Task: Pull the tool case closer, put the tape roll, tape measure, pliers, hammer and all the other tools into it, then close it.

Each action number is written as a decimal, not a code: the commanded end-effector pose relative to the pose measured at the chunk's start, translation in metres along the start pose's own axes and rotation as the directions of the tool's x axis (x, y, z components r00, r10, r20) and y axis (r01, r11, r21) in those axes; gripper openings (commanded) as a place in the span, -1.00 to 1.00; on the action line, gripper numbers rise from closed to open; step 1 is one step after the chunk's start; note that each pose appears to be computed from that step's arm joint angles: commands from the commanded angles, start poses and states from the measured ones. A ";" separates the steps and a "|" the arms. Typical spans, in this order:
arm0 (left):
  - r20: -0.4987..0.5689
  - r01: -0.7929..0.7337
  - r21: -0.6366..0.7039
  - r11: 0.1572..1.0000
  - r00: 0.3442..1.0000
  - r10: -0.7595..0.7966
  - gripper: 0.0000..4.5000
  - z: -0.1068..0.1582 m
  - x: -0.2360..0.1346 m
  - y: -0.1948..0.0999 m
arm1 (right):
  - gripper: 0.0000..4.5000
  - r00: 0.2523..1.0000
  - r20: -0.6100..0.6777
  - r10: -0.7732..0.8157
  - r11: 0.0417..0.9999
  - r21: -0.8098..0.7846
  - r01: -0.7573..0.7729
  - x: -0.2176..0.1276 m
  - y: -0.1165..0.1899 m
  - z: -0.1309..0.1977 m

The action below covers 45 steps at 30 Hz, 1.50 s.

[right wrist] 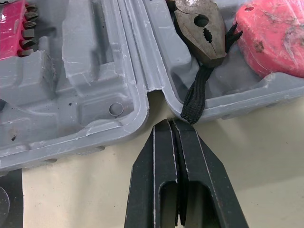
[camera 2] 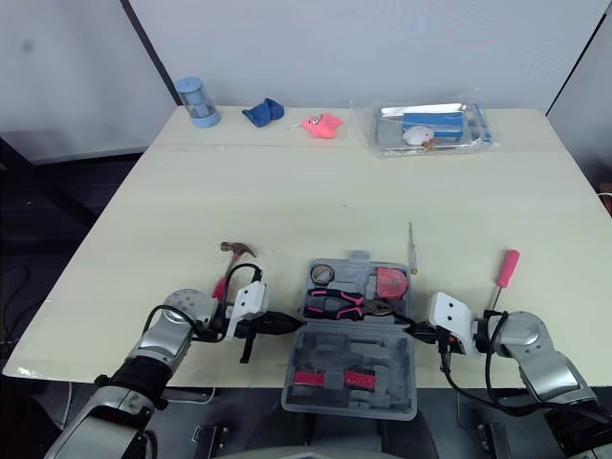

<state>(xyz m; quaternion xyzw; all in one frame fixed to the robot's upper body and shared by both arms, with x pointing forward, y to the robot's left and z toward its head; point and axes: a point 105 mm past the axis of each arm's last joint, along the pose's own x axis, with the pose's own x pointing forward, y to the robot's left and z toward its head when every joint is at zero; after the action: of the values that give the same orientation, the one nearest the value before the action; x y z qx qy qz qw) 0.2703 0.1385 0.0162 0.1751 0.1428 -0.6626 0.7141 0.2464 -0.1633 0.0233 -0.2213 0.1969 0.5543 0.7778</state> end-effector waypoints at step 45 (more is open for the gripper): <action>-0.001 -0.139 -0.002 0.990 0.990 0.139 -0.96 0.016 0.008 0.033 | -1.00 0.987 0.075 -0.139 0.988 -0.049 0.143 0.016 -0.041 0.014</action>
<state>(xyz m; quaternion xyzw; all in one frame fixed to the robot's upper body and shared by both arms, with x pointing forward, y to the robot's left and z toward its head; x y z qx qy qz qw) 0.3013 0.1341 0.0242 0.1753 0.1464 -0.6033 0.7641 0.2860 -0.1599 0.0268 -0.2310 0.1543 0.5162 0.8102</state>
